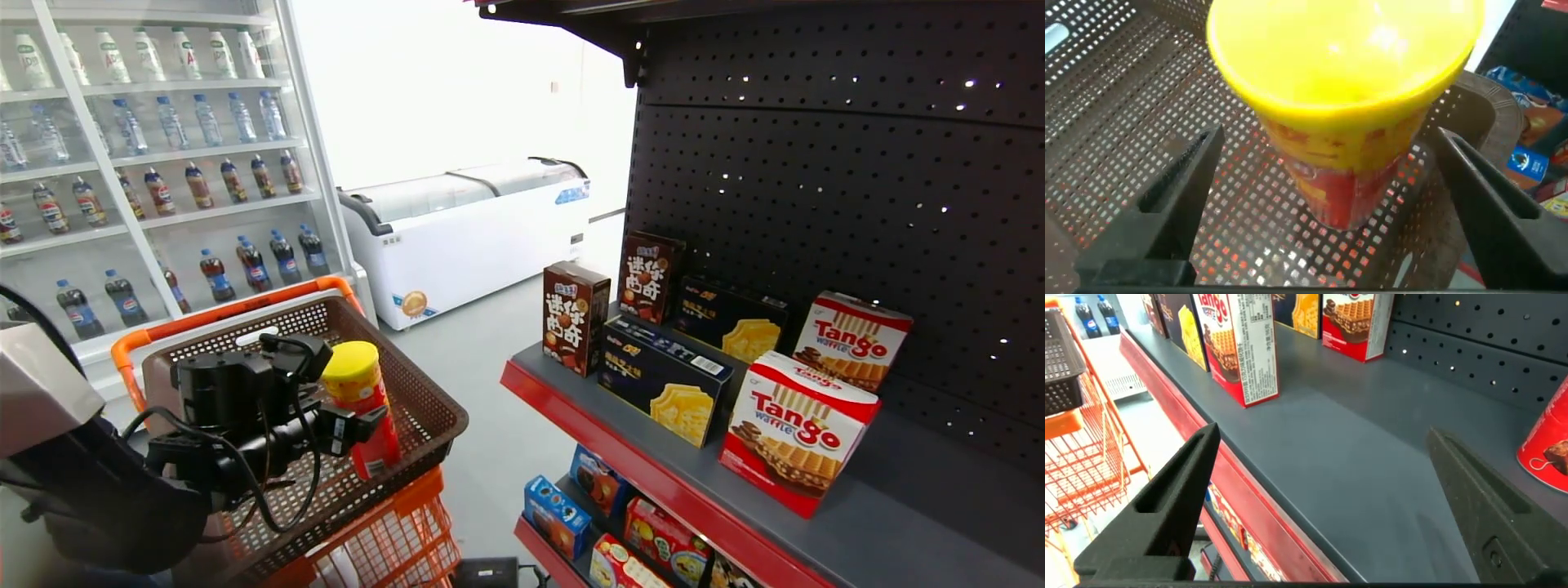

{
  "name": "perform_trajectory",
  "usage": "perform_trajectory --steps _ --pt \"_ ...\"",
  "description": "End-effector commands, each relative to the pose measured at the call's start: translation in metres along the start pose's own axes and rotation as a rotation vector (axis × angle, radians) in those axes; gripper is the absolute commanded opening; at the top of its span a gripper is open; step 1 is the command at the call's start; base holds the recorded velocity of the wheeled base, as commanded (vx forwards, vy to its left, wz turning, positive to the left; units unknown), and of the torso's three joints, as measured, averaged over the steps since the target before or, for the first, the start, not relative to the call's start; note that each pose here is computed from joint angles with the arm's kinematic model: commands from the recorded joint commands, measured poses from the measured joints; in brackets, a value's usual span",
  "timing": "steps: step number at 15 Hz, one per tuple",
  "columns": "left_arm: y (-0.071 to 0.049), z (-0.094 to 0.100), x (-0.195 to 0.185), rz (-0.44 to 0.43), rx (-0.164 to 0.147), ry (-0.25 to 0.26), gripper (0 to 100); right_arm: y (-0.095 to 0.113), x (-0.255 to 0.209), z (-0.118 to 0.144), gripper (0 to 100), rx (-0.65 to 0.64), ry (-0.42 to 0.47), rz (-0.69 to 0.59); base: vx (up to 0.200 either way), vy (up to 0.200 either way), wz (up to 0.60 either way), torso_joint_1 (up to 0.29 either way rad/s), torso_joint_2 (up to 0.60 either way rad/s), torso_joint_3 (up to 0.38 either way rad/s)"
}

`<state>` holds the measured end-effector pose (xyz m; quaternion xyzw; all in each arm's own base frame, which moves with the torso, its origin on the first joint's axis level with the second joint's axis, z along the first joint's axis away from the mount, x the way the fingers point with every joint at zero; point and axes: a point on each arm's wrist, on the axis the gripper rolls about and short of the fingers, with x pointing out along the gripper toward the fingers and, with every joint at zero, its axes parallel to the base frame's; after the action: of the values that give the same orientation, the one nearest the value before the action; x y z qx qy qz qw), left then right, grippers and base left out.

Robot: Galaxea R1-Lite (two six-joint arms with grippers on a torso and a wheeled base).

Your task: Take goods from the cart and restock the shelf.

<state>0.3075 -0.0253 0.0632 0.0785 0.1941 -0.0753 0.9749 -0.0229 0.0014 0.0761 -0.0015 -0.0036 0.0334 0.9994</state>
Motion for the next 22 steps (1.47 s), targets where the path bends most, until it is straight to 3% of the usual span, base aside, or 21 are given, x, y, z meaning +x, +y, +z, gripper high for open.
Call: perform_trajectory --steps 1,6,8,9,11,13,15,17,19,22 --pt "-0.004 -0.013 0.018 -0.009 0.001 0.024 100 0.000 0.000 0.000 100 0.000 -0.001 0.001 0.000 0.000 0.00 0.000 0.00 0.000" --pt "-0.004 -0.019 0.030 -0.007 -0.002 0.032 100 0.000 0.000 0.000 100 0.000 -0.001 0.001 0.000 0.000 0.00 0.000 0.00 0.000" --pt "-0.004 -0.017 0.032 -0.004 -0.001 0.000 100 0.000 0.000 0.000 100 0.000 -0.001 0.001 0.000 0.000 0.00 0.000 0.00 0.000" --pt "-0.003 -0.012 0.035 0.000 0.003 -0.027 0 0.000 0.000 0.000 100 0.000 -0.001 0.001 0.000 0.000 0.00 0.000 0.00 0.000" --pt "-0.004 -0.008 0.036 0.002 0.008 -0.048 0 0.000 0.000 0.000 100 0.000 0.001 0.001 0.000 0.000 0.00 0.000 0.00 0.000" --pt "-0.003 -0.010 0.036 0.002 0.008 -0.033 0 0.000 0.000 0.000 100 0.000 0.001 0.001 0.000 0.000 0.00 0.000 0.00 0.000" --pt "-0.007 0.003 0.027 -0.010 0.003 -0.075 0 0.000 0.000 0.000 100 0.000 -0.001 0.001 0.000 0.000 0.00 0.000 0.00 0.000" --pt "-0.011 0.030 0.011 -0.077 -0.028 -0.135 0 0.000 0.000 0.000 100 0.000 -0.001 0.001 0.000 0.000 0.00 0.000 0.00 0.000" --pt "-0.014 0.057 -0.003 -0.157 -0.022 -0.133 0 0.000 0.000 0.000 100 0.000 -0.001 0.001 0.000 0.000 0.00 0.000 0.00 0.000" --pt "-0.011 0.105 -0.043 -0.275 -0.009 -0.187 0 0.000 0.000 0.000 100 0.000 0.001 0.001 0.000 0.000 0.00 0.000 0.00 0.000"
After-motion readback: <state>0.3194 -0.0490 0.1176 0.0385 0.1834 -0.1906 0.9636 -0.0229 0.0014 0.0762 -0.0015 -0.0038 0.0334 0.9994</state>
